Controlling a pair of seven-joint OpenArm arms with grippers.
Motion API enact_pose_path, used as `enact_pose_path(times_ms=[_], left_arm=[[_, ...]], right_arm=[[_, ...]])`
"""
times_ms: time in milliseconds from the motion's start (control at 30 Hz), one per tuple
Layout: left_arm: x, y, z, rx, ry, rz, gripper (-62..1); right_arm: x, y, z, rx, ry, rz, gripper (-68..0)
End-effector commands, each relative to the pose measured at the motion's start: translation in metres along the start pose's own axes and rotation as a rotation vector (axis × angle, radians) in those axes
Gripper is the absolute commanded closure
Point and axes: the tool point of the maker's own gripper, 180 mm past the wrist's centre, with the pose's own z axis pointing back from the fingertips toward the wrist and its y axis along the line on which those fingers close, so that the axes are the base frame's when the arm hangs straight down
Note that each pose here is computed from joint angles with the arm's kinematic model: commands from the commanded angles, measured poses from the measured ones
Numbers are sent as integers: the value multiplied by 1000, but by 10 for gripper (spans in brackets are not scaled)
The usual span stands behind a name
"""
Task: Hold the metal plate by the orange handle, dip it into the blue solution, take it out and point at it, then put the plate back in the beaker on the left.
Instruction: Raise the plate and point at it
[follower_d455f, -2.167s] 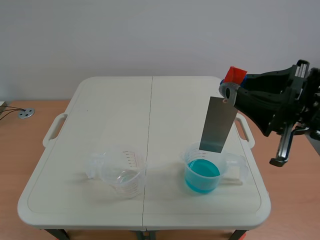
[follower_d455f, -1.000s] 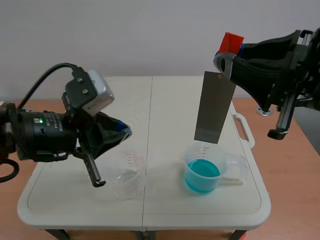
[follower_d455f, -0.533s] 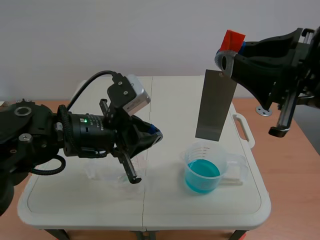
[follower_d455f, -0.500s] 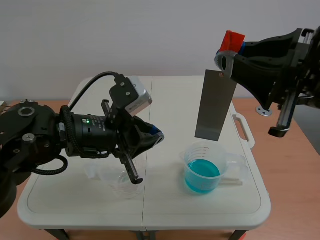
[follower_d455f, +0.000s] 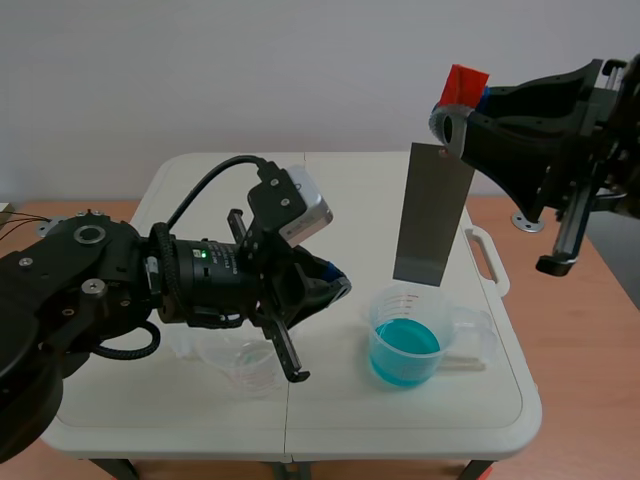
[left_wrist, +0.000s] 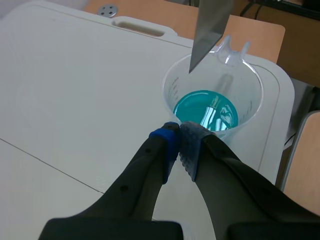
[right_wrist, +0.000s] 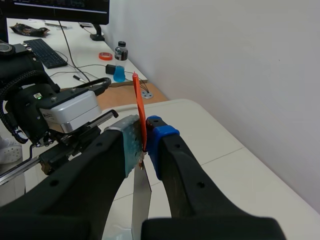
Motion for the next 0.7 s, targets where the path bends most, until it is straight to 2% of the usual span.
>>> enact_pose_path(times_ms=[0,400,533,667], left_arm=[[13,4,0,4,-37,-12,-42],[10,7,2,12,-29,-14,-42],[4,28,16,71,-11,-16,-42],[-1,60,49,170,9,-39,-42]], right_arm=[[14,-2,0,11,-35,21,-13],[15,-2,0,10,-37,19,-13],[15,-2,0,10,-38,19,-13],[15,-2,0,10,-38,19,-13]])
